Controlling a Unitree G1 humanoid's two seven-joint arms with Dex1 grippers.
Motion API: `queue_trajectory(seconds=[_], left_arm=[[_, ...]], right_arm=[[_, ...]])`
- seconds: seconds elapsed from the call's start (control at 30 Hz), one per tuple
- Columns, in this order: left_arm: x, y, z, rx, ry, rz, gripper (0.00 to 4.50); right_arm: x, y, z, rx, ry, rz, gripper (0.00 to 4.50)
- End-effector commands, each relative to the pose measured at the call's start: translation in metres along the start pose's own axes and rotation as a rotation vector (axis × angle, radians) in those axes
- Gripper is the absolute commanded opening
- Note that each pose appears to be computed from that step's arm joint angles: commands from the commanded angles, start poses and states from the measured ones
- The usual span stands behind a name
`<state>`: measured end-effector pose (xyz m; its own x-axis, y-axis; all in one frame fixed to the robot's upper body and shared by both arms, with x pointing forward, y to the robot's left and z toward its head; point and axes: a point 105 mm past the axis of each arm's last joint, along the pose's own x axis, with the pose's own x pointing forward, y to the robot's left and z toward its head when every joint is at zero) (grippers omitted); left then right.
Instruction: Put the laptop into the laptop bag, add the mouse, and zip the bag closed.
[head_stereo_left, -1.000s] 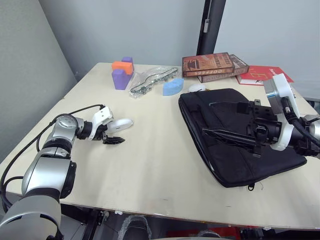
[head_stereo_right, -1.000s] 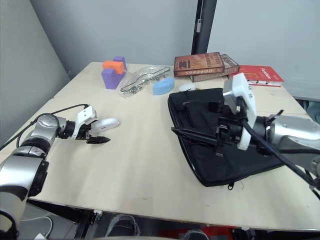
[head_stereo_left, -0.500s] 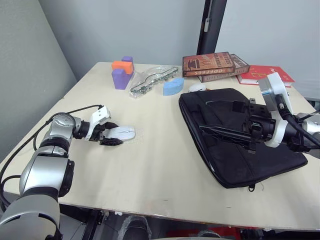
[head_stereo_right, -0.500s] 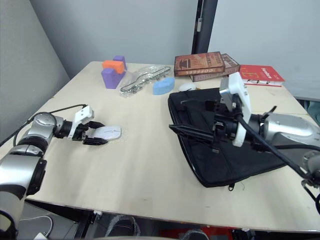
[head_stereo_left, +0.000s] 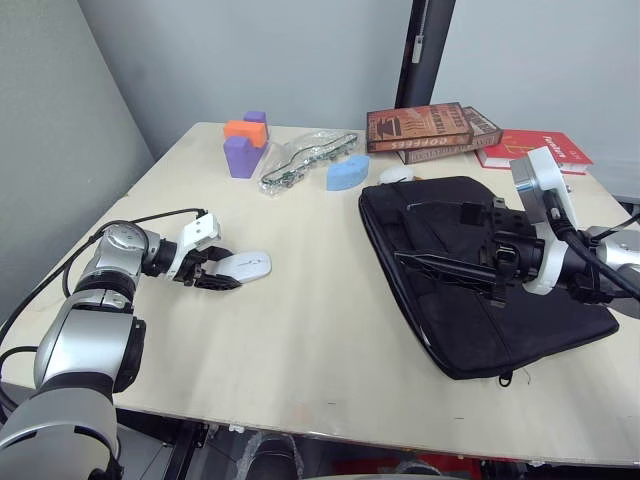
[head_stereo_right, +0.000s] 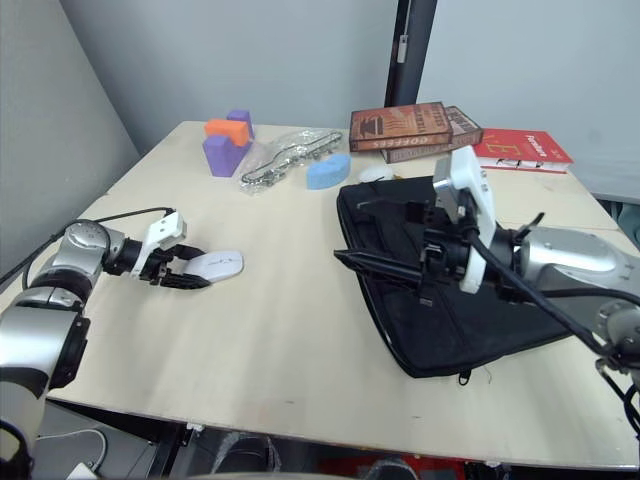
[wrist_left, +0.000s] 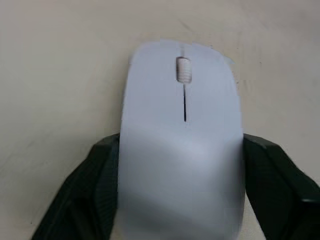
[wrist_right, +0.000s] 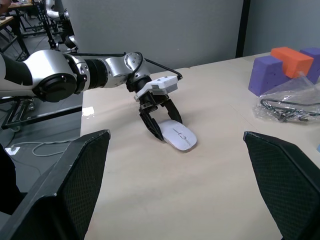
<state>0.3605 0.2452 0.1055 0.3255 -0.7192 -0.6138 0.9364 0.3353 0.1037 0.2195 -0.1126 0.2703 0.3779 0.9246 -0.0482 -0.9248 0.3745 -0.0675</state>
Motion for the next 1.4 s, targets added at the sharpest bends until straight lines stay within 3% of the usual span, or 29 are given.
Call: queue_trajectory(seconds=[0.03, 0.23, 0.37, 0.57, 0.7, 0.9, 1.1, 1.4], left_arm=[[-0.011, 0.004, 0.004, 0.039, 0.025, 0.015, 2.85], [-0.023, 0.013, 0.014, 0.056, -0.002, 0.073, 2.85], [-0.028, 0.014, 0.047, 0.076, -0.154, 0.037, 2.85], [-0.021, -0.008, 0.079, 0.184, -0.224, -0.084, 2.85], [-0.020, -0.030, 0.088, 0.250, -0.189, -0.167, 2.85], [-0.024, -0.043, 0.102, 0.295, -0.174, -0.199, 2.85], [-0.026, -0.045, 0.101, 0.256, -0.169, -0.212, 2.85], [-0.024, -0.046, 0.102, 0.255, -0.173, -0.223, 2.85]], right_arm=[[0.000, 0.000, 0.008, -0.034, -0.032, -0.003, 4.50], [0.001, 0.000, 0.006, -0.036, -0.029, -0.002, 4.50], [0.001, -0.010, -0.007, -0.032, 0.038, -0.057, 4.50], [0.019, -0.042, -0.030, -0.025, 0.136, -0.250, 4.50], [0.038, -0.065, -0.052, -0.029, 0.238, -0.402, 4.50], [0.058, -0.087, -0.098, 0.013, 0.393, -0.621, 4.50], [0.070, -0.084, -0.116, -0.015, 0.450, -0.678, 4.50], [0.063, -0.097, -0.132, -0.230, 0.584, -0.789, 4.50]])
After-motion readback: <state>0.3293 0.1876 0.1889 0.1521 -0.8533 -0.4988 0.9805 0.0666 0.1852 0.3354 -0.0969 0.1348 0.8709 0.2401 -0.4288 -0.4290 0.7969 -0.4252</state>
